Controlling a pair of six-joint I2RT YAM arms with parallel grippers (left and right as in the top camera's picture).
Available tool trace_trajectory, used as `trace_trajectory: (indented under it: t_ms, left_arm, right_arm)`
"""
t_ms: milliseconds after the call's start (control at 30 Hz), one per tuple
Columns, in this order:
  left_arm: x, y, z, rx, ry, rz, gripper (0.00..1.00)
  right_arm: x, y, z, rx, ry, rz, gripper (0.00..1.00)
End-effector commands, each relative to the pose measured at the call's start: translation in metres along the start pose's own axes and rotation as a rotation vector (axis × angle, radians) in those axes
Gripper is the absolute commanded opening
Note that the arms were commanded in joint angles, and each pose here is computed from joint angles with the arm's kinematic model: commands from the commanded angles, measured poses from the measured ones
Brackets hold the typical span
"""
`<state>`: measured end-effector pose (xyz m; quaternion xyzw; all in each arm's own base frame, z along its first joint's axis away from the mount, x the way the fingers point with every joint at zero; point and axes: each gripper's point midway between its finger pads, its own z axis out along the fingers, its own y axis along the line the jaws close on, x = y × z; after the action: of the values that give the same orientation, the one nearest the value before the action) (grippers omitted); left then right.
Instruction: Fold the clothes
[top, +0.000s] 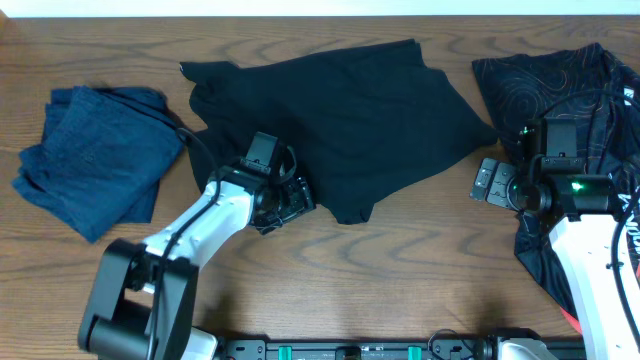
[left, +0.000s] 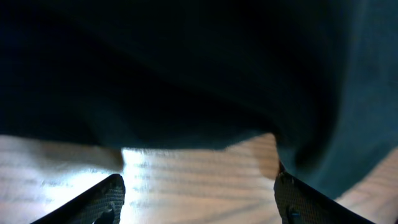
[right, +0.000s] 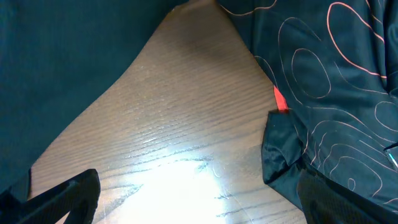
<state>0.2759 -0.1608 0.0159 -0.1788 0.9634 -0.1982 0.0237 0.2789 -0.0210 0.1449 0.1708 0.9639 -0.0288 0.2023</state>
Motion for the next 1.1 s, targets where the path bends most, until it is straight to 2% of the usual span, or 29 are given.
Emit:
trace_trajectory:
  t_ms: [0, 33, 133, 200, 333, 433, 500, 733, 767, 800, 833, 867, 967, 1067]
  left_arm:
    - [0.000, 0.003, 0.010, -0.005, 0.012, -0.026, 0.79]
    - [-0.002, 0.003, 0.012, -0.003, 0.009, -0.024, 0.77]
    - [-0.011, 0.006, 0.015, -0.024, -0.033, -0.020, 0.51]
    - [-0.015, 0.009, 0.015, -0.045, -0.055, -0.020, 0.44]
    - [-0.016, 0.010, 0.014, -0.047, -0.059, -0.022, 0.45]
    - [-0.019, 0.011, 0.014, -0.052, -0.073, -0.020, 0.56]
    - [-0.023, 0.011, 0.014, -0.056, -0.094, -0.018, 0.59]
    - [-0.030, 0.010, 0.013, -0.053, -0.130, -0.079, 0.59]
    - [-0.030, 0.010, 0.013, -0.053, -0.131, -0.079, 0.50]
    - [-0.030, 0.010, 0.013, -0.054, -0.130, -0.079, 0.37]
    - [-0.029, 0.011, 0.013, -0.056, -0.128, -0.080, 0.19]
    - [-0.028, 0.011, 0.013, -0.059, -0.124, -0.081, 0.06]
    - [-0.021, 0.019, 0.013, -0.090, -0.094, -0.092, 0.06]
    - [0.001, 0.031, 0.011, -0.138, -0.004, -0.077, 0.06]
  right_arm:
    - [-0.001, -0.002, 0.000, 0.001, 0.002, -0.008, 0.99]
    - [-0.001, -0.002, 0.000, 0.000, 0.001, -0.007, 0.99]
    - [-0.002, -0.001, 0.000, -0.001, -0.003, -0.007, 0.99]
    - [-0.003, -0.001, 0.000, -0.002, -0.006, -0.007, 0.99]
    - [-0.005, 0.000, 0.000, -0.003, -0.012, -0.013, 0.99]
    - [-0.005, 0.000, 0.003, -0.001, -0.005, -0.014, 0.99]
    - [-0.004, 0.000, 0.006, 0.002, 0.006, -0.015, 0.99]
    - [0.000, 0.000, 0.017, 0.016, 0.050, -0.021, 0.99]
    - [0.001, 0.000, 0.018, 0.017, 0.052, -0.021, 0.99]
    - [0.001, 0.000, 0.019, 0.018, 0.055, -0.021, 0.99]
    - [0.001, 0.000, 0.019, 0.018, 0.055, -0.021, 0.98]
    - [0.001, 0.000, 0.019, 0.018, 0.055, -0.021, 0.99]
    - [-0.004, 0.002, 0.020, 0.013, 0.037, -0.020, 0.99]
    - [-0.011, 0.005, 0.021, 0.002, 0.010, -0.043, 0.99]
